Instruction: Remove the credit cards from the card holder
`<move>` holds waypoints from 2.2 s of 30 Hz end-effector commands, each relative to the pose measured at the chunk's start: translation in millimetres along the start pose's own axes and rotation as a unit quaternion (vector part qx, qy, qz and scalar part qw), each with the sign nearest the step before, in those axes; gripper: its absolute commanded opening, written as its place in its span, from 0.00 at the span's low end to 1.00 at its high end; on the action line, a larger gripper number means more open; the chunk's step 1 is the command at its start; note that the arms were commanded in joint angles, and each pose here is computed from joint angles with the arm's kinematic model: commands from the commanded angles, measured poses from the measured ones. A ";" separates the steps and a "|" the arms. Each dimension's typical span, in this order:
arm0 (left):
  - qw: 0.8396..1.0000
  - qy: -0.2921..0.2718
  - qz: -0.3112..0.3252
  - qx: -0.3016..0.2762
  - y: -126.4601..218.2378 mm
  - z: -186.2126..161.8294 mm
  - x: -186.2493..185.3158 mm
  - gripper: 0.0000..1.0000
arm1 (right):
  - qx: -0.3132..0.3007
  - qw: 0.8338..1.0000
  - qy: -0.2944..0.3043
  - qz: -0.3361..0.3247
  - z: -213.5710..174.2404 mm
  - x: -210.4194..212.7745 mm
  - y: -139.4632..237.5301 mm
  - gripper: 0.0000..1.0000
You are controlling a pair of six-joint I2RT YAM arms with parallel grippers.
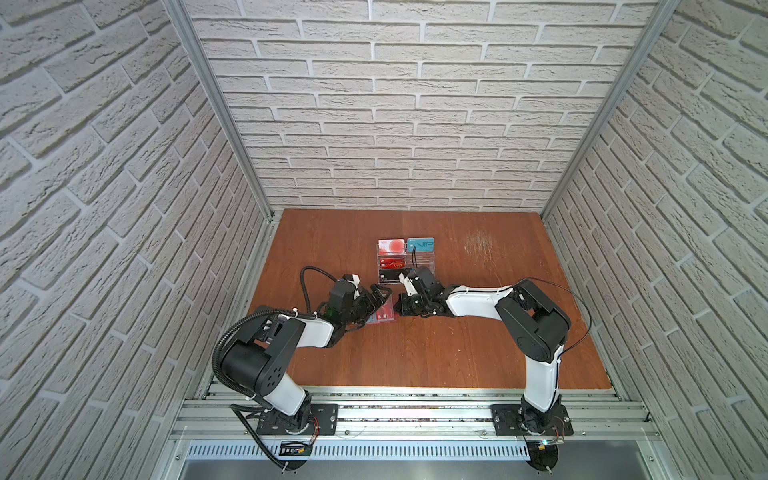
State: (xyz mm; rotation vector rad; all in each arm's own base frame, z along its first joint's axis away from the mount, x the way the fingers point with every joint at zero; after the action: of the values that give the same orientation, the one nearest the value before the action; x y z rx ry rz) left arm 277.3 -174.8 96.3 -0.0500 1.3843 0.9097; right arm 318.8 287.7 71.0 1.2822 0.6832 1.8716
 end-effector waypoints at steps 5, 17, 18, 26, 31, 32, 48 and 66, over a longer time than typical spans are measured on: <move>0.998 -0.024 -0.058 0.011 3.5 -4.5 -11.6 0.98 | 0.048 0.998 -0.021 -0.024 -22.0 -18.2 -16.2 0.14; 0.991 -0.051 -0.124 0.010 5.9 -5.6 -24.3 0.98 | 0.051 0.998 -0.026 -0.018 -22.2 -18.8 -17.8 0.14; 0.990 -0.053 -0.129 0.011 5.8 -5.9 -25.5 0.98 | 0.051 0.998 -0.027 -0.017 -21.8 -18.8 -17.5 0.13; 0.988 -0.075 -0.134 0.017 7.0 -8.1 -26.0 0.97 | 0.052 0.998 -0.029 -0.015 -21.6 -19.5 -17.6 0.14; 0.987 -0.084 -0.138 0.026 8.6 -11.3 -26.2 0.96 | 0.054 0.998 -0.032 -0.014 -21.7 -20.7 -18.1 0.13; 0.986 -0.083 -0.138 0.030 8.7 -12.2 -25.3 0.95 | 0.054 0.998 -0.033 -0.013 -21.7 -20.4 -18.1 0.13; 0.987 -0.106 -0.106 0.058 13.3 -22.0 -15.5 0.90 | 0.051 0.998 -0.042 -0.008 -19.5 -24.5 -16.1 0.13; 0.993 -0.086 -0.073 0.034 11.7 -20.3 -6.5 0.92 | 0.052 0.997 -0.051 0.011 -19.6 -23.8 -16.2 0.13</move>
State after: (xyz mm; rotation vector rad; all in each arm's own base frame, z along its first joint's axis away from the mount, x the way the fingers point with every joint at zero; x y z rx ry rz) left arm 254.4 -180.9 98.1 0.0160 1.2550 0.7231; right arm 325.8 286.4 68.4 1.3937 0.6222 1.8892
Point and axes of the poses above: each gripper's point midway between its finger pads, its own y axis back along the fingers, its own x axis along the line the jaws close on, z = x × y, the point moved 7 cm from there along y, back along the fingers, and after that the axes turned 1 degree about y, right-handed, at the moved point
